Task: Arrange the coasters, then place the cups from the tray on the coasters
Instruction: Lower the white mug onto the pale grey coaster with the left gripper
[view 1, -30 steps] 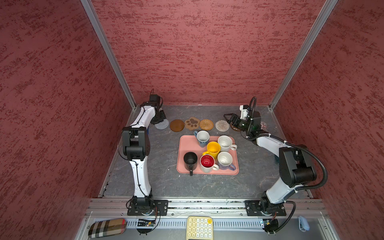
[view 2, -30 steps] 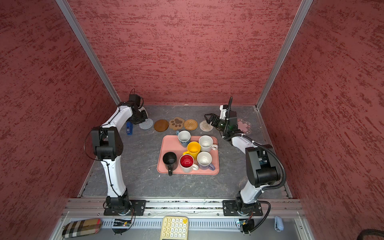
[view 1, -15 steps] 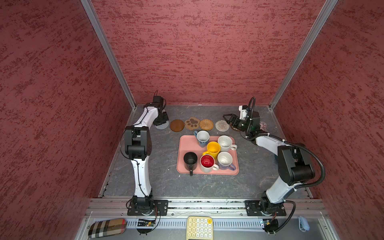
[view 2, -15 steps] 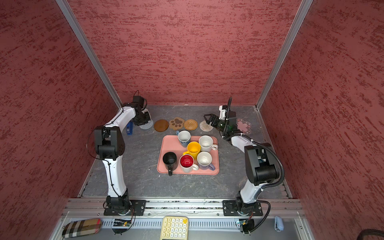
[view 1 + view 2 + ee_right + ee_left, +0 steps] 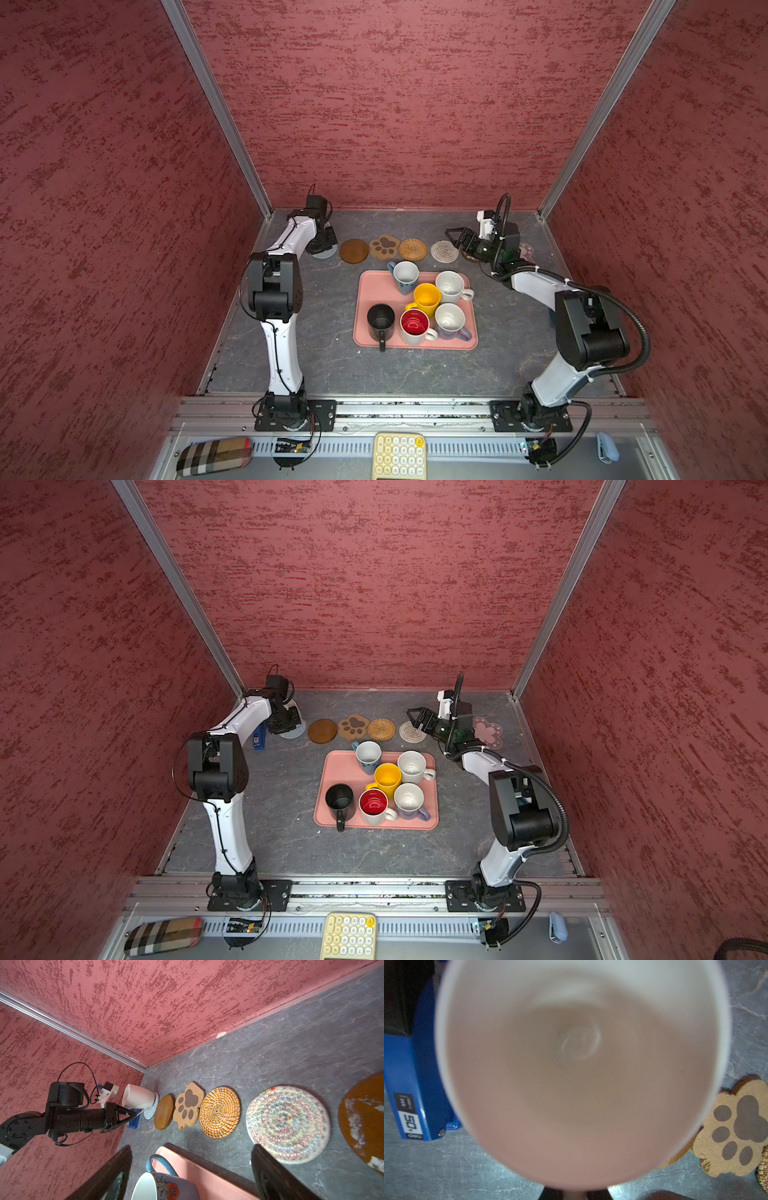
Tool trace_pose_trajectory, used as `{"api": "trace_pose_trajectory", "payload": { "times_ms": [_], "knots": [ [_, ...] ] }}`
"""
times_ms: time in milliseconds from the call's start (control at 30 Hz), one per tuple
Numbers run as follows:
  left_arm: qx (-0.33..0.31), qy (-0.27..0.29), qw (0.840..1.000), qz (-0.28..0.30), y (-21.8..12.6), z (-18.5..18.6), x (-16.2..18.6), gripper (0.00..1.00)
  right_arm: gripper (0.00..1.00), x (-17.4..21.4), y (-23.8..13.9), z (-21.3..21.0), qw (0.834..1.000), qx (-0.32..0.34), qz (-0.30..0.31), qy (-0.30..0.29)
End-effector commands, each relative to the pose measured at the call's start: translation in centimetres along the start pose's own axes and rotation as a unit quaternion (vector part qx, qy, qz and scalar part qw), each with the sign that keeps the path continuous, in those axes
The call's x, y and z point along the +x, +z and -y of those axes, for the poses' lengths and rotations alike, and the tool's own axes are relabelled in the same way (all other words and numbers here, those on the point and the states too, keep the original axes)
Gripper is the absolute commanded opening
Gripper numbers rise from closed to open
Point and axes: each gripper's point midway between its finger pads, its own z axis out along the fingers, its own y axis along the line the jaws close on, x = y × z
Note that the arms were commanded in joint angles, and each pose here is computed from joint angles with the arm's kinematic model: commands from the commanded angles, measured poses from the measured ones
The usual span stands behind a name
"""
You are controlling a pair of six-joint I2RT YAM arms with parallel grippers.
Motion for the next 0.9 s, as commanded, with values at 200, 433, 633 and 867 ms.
{"api": "trace_pose_trajectory", "payload": {
  "times_ms": [200,433,633,867],
  "knots": [
    [-0.007,-0.002,0.999,0.049,-3.3,0.0,-2.4,0.0,0.9,-1.2,0.5,-1.3,0.999,-0.026,0.012,-0.013],
    [-0.008,0.003,0.998,0.068,-5.2,0.4,-3.1,0.0,0.9,-1.2,0.4,-1.4,0.999,-0.026,0.012,-0.014],
    [-0.011,0.006,0.998,0.069,-5.6,0.5,-2.7,0.0,0.9,-1.0,0.4,-1.5,0.999,-0.029,0.01,-0.012],
    [-0.022,0.007,0.998,0.059,-4.8,0.1,-2.1,0.0,0.9,-0.9,0.3,-1.5,0.999,-0.03,0.009,-0.01]
  ]
}}
